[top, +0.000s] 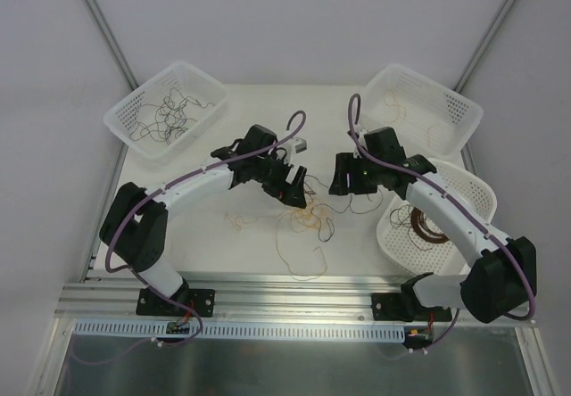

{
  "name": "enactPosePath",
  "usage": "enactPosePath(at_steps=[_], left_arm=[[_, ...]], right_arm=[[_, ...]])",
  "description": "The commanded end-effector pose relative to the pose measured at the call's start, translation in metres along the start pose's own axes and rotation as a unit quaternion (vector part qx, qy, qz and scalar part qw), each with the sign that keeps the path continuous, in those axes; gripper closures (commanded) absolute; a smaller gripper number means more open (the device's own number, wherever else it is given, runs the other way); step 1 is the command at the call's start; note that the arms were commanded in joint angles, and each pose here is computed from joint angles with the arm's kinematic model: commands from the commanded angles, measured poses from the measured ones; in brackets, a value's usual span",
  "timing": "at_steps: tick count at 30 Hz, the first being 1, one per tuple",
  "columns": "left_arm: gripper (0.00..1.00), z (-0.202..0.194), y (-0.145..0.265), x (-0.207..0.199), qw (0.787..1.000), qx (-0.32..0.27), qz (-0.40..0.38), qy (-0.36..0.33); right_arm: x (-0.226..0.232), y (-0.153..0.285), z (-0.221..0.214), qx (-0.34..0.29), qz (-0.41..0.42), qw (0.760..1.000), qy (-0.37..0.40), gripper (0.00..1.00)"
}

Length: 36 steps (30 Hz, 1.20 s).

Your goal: Untangle the cables

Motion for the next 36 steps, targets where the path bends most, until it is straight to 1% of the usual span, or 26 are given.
enactPosePath(at_steps=[1,5,6,8,9,11,12,13,14,16,17,18,19,20,24,27,29,32,36], left_arm=[[0.17,0.011,-0.01,-0.018,0.997,-0.005,-0.055,-0.057],[0.2,0.002,-0.028,-0.022,0.996,0.02,-0.06,-0.061],[0.23,0.0,-0.032,-0.021,0.996,0.026,-0.055,-0.06],[0.27,-0.006,-0.042,-0.015,0.997,0.04,-0.046,-0.053],[0.32,-0.007,-0.046,-0.012,0.997,0.045,-0.038,-0.05],[0.37,-0.009,-0.056,-0.007,0.997,0.055,-0.033,-0.039],[0.41,-0.01,-0.059,-0.004,0.997,0.059,-0.028,-0.035],[0.48,-0.013,-0.064,0.0,0.997,0.067,-0.024,-0.028],[0.52,-0.012,-0.066,0.001,0.997,0.067,-0.022,-0.024],[0.67,-0.016,-0.072,0.007,0.997,0.074,-0.012,-0.017],[0.7,-0.017,-0.073,0.008,0.997,0.077,-0.009,-0.014],[0.75,-0.018,-0.074,0.009,0.997,0.078,-0.008,-0.012],[0.84,-0.019,-0.074,0.009,0.997,0.08,-0.007,-0.01],[0.89,-0.021,-0.075,0.009,0.997,0.082,-0.008,-0.009],[1.0,-0.025,-0.073,0.011,0.996,0.085,0.005,-0.008],[1.0,-0.028,-0.071,0.012,0.996,0.087,0.011,-0.006],[1.0,-0.03,-0.07,0.013,0.996,0.087,0.015,-0.004],[1.0,-0.034,-0.067,0.015,0.996,0.09,0.023,-0.003],[1.0,-0.036,-0.065,0.014,0.996,0.089,0.023,0.0]], right_arm=[[-0.007,0.012,-0.012,-0.01,-0.011,1.0,0.015,0.37],[-0.01,0.017,-0.028,0.012,-0.007,1.0,0.019,0.38],[-0.011,0.019,-0.03,0.013,-0.004,0.999,0.031,0.39],[-0.014,0.014,-0.039,0.026,-0.003,0.999,0.026,0.4],[-0.015,0.011,-0.044,0.032,0.0,0.999,0.025,0.4],[-0.016,0.003,-0.052,0.042,0.011,0.999,0.016,0.42],[-0.014,0.0,-0.055,0.045,0.016,0.999,0.009,0.43],[-0.014,-0.005,-0.057,0.052,0.02,0.998,0.002,0.44],[-0.015,-0.01,-0.06,0.058,0.022,0.998,0.0,0.44],[-0.017,-0.017,-0.065,0.07,0.018,0.997,0.0,0.45],[-0.018,-0.024,-0.07,0.078,0.016,0.997,0.001,0.46],[-0.019,-0.028,-0.073,0.082,0.015,0.997,0.001,0.47],[-0.018,-0.031,-0.073,0.082,0.019,0.996,0.001,0.48],[-0.018,-0.035,-0.075,0.087,0.019,0.996,0.0,0.48],[-0.024,-0.048,-0.077,0.087,0.009,0.996,-0.004,0.51],[-0.023,-0.054,-0.076,0.091,0.012,0.996,-0.002,0.52],[-0.023,-0.054,-0.073,0.082,0.009,0.997,0.003,0.53],[-0.025,-0.049,-0.063,0.058,-0.009,0.998,0.005,0.54],[-0.026,-0.044,-0.048,0.009,-0.037,0.999,-0.021,0.55]])
Point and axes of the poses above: each gripper's point midway between its finger pads, its own y axis back along the fingers, its own x axis along the line the jaws close on, z = x × y, the point moved 5 cm from there along y, back along the fingers, and after that the axes turned 8 degrees about -y, right-handed, at the moved point
